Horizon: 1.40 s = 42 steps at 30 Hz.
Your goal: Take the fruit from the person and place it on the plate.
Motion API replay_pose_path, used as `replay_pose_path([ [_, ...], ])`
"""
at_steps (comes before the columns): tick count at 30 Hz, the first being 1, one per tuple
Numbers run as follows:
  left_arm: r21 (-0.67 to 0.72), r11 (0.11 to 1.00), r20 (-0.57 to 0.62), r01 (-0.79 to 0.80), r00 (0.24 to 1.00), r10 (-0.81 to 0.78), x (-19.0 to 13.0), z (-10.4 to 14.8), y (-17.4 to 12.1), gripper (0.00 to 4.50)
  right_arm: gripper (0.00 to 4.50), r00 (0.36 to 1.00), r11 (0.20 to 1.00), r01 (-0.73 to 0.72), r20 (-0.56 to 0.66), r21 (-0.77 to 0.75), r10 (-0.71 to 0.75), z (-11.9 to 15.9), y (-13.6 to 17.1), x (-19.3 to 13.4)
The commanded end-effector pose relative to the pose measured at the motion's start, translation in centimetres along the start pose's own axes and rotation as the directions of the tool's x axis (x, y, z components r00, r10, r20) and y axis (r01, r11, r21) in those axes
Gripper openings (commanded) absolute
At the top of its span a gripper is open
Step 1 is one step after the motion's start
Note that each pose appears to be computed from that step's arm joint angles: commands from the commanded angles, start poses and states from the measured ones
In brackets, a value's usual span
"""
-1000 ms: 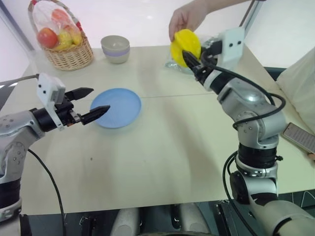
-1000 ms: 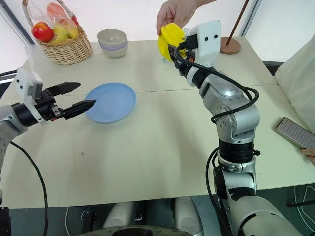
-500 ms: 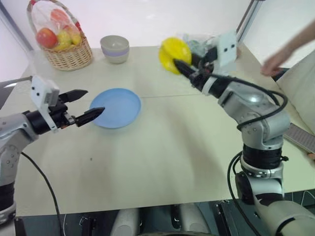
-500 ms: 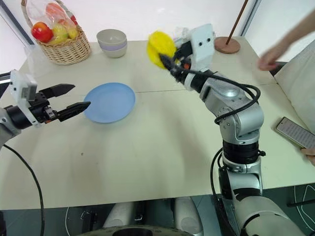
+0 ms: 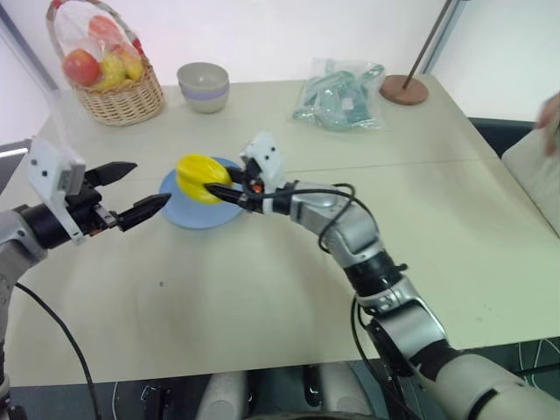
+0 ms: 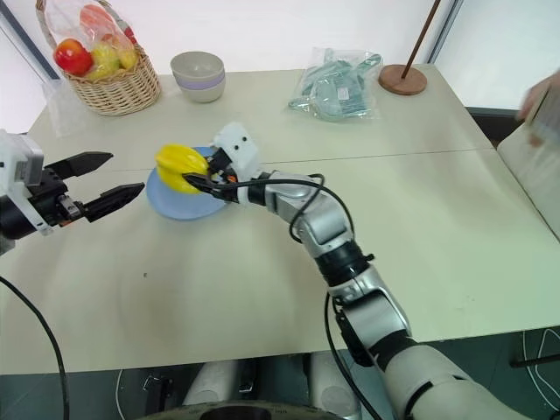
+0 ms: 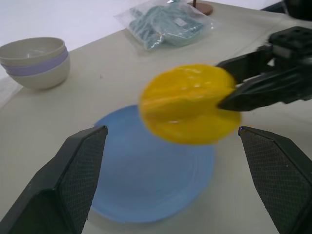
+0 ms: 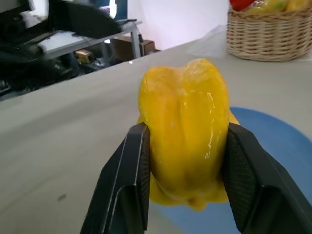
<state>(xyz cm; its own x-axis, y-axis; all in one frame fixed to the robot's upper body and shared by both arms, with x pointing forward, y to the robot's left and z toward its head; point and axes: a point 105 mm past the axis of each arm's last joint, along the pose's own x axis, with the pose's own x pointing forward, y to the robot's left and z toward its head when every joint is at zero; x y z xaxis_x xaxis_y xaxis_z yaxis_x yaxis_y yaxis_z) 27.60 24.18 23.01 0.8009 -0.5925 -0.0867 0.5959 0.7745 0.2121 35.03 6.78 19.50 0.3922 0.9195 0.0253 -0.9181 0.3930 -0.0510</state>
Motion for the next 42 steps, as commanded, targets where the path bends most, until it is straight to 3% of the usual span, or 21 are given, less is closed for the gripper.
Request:
replay_pose_path([
  [1,0.055,0.998,0.03,-0.031,0.999,0.03,-0.8,1.7,0.2,4.5,1.43,0.998,0.998,0.032,0.064,-0.054,-0.029,1.2,-0.6,1.4],
  [13,0.058,0.997,0.036,-0.04,0.999,0.038,-0.8,1.9,-0.3,4.5,1.43,0.984,0.975,0.168,-0.033,-0.144,-0.174,-4.1,-3.0,3.1],
  [22,0.05,0.998,0.041,-0.03,0.999,0.028,-0.5,1.7,-0.6,4.5,1.43,0.983,0.975,0.171,-0.042,-0.143,-0.179,-4.9,-3.4,2.6],
  [28,0.042,0.999,0.049,-0.014,0.999,0.012,-0.1,1.7,-0.7,4.5,4.38,0.991,0.987,0.12,-0.047,-0.108,-0.125,-5.2,-2.3,2.6],
  [34,0.036,0.999,0.056,0.0,0.998,-0.002,0.2,1.7,-0.8,4.5,4.45,0.993,0.988,0.114,-0.01,-0.108,-0.116,-3.6,-2.0,2.2],
  [42,0.02,0.999,0.056,0.041,0.998,-0.042,0.8,1.3,-1.3,4.5,4.45,0.987,0.977,0.143,0.098,-0.16,-0.128,4.2,-3.4,-1.9],
])
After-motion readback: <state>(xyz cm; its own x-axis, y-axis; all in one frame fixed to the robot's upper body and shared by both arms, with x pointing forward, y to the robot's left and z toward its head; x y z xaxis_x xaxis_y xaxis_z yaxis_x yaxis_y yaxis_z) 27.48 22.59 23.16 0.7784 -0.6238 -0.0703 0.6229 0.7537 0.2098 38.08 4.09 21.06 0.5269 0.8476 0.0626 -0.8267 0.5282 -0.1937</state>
